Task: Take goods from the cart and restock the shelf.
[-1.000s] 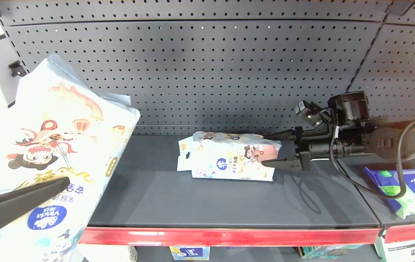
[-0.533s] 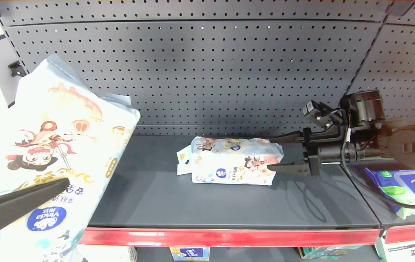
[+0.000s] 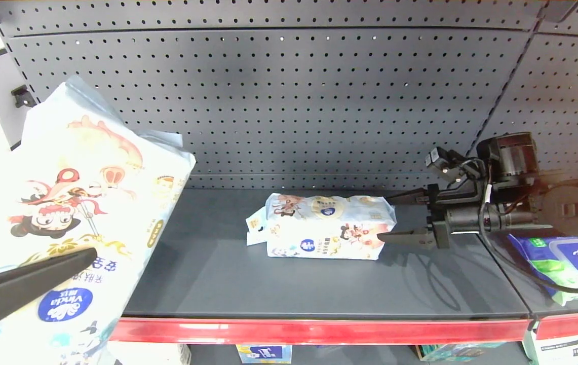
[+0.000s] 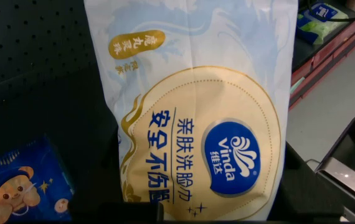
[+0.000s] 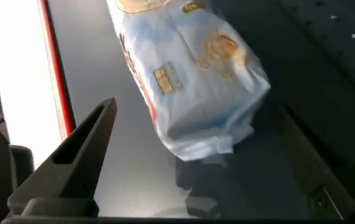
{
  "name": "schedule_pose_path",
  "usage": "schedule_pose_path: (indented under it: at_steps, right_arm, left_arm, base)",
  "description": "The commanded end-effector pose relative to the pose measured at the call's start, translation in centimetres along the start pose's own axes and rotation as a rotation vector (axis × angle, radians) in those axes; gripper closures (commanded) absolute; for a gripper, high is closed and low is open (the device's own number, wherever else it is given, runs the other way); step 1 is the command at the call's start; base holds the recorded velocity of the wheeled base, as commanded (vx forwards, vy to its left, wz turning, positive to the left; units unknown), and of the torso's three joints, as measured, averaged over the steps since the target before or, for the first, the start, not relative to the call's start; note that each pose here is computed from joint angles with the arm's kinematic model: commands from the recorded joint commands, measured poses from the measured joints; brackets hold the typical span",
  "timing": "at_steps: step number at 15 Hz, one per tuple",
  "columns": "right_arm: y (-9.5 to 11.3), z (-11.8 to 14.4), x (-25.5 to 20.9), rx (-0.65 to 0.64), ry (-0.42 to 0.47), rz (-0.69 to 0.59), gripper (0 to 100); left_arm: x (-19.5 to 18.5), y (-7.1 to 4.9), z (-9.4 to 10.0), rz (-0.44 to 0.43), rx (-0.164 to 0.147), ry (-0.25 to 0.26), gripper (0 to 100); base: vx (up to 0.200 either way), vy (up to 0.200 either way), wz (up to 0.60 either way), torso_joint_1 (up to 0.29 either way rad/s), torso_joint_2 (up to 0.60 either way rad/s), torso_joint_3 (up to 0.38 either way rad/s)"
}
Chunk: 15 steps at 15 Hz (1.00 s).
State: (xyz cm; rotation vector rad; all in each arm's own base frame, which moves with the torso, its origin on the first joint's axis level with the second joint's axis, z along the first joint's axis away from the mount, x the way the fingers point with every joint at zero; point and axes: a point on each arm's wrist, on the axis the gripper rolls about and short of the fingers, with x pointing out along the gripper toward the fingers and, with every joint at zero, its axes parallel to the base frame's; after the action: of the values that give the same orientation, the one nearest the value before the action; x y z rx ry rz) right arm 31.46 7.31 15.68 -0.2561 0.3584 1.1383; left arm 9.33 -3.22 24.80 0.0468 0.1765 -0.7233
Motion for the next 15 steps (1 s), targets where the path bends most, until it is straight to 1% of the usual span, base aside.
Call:
schedule_pose_path:
  at_steps: [1, 2, 3, 5, 8, 12, 13, 15]
  right_arm:
    - [-0.4, -0.5, 1.2, 0.010, 0.012, 0.022, 0]
    - [-0.5, -0.5, 1.6, 0.008, 0.014, 0.028, 0]
    - [-1.0, -0.6, 2.3, 0.009, 0.018, 0.036, 0]
    - [-1.5, -0.1, 3.4, -0.007, 0.011, 0.045, 0]
    - [-0.7, 0.7, 4.8, -0.028, 0.004, 0.084, 0]
    - [-0.4, 0.2, 5.1, -0.028, 0.028, 0.079, 0]
    - [-0.5, 0.3, 5.2, -0.027, 0.028, 0.078, 100]
    - [-0.3, 0.3, 5.1, -0.025, 0.030, 0.077, 100]
  left_arm:
    - [0.0, 0.0, -0.1, 0.000, -0.001, 0.002, 100]
    - [0.0, 0.0, -0.1, 0.000, -0.001, 0.002, 100]
    - [0.0, 0.0, -0.1, 0.000, -0.002, 0.003, 100]
    - [0.0, 0.0, 0.0, 0.000, 0.000, 0.000, 100]
    - [0.0, 0.0, -0.1, 0.000, -0.001, 0.002, 100]
    - [-0.1, -0.1, 0.0, 0.001, 0.002, -0.004, 100]
    - [-0.1, -0.1, 0.0, 0.001, 0.002, -0.004, 100]
    - [-0.1, -0.1, 0.0, 0.001, 0.003, -0.005, 100]
  base:
    - [0.000, 0.000, 0.00, 0.000, 0.00, 0.000]
    - [0.000, 0.000, 0.00, 0.000, 0.00, 0.000]
    - [0.000, 0.000, 0.00, 0.000, 0.00, 0.000]
    - [0.000, 0.000, 0.00, 0.000, 0.00, 0.000]
    - [0.000, 0.000, 0.00, 0.000, 0.00, 0.000]
    - [0.000, 0.000, 0.00, 0.000, 0.00, 0.000]
    - [0.000, 0.000, 0.00, 0.000, 0.00, 0.000]
    - [0.000, 0.000, 0.00, 0.000, 0.00, 0.000]
